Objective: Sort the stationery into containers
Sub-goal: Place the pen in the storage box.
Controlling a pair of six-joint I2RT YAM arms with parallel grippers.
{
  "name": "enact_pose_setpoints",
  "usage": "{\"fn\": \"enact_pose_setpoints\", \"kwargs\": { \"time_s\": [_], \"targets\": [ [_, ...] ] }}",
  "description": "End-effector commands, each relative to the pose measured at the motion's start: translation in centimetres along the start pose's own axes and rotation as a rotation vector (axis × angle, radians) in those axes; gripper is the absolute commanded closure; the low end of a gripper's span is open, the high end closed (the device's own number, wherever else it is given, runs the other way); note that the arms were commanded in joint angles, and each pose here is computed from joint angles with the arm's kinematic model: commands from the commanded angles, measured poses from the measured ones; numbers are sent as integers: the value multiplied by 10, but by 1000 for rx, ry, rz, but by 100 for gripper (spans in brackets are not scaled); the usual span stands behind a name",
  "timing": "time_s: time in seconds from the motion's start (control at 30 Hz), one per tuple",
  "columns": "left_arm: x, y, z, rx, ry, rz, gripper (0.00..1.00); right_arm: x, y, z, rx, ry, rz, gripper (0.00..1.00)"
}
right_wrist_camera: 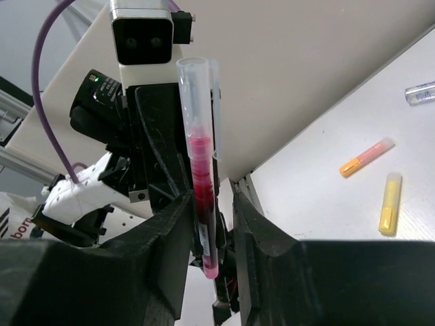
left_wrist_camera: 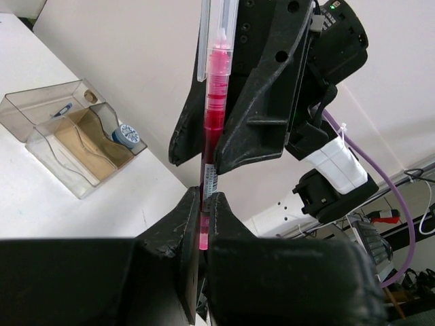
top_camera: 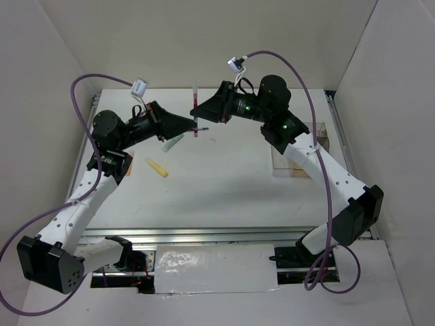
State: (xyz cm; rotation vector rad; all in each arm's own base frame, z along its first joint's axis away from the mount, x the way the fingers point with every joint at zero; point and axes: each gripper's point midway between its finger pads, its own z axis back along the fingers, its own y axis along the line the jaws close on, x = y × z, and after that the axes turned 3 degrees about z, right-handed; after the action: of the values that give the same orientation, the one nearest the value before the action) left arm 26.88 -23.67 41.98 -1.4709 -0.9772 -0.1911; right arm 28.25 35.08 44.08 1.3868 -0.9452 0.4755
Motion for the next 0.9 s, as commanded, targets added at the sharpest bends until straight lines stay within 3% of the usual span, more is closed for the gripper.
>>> {"fn": "enact_pose_setpoints", "kwargs": {
  "time_s": [0.0,0.17,0.2,0.27,0.3,0.37,0.4,0.43,0.5,0.53,0.57,0.67,0.7,0.8,0.87],
  "targets": [
    [1,-10,0,-42,-10,-30,100,20,19,-2,65,-44,65,68],
    [-1,-5,0,-29,-4,-22,100,21,14,-1,35,-48,81,96],
    [-2,-4,-1,-27,2,-21,97,22,13,-1,24,-51,89,100],
    [-4,-1,-1,-20,13,-33,83,23,5,4,-20,-42,122,100],
    [-5,5,-1,0,19,-28,50,20,-4,7,-56,-24,118,100],
    [-5,12,-2,38,30,-76,21,27,-16,19,-104,-18,220,100],
    [-8,30,1,122,43,-50,2,19,-30,25,-162,27,229,100],
    [-2,32,2,148,44,-138,1,30,-45,38,-210,33,353,100],
    [-6,53,8,239,81,-156,1,22,-76,60,-320,123,415,100],
    [1,66,14,295,76,-223,1,23,-95,69,-356,176,565,100],
    [6,72,14,320,90,-250,1,28,-118,89,-425,202,610,100],
    [6,105,26,443,211,-315,1,18,-182,142,-598,392,814,100],
    [7,117,30,477,249,-331,1,0,-208,160,-606,544,914,100],
    [12,157,50,660,328,-349,1,-14,-263,216,-747,793,960,100],
    [24,184,67,818,313,-358,1,-16,-283,238,-780,851,957,100]
  ]
}}
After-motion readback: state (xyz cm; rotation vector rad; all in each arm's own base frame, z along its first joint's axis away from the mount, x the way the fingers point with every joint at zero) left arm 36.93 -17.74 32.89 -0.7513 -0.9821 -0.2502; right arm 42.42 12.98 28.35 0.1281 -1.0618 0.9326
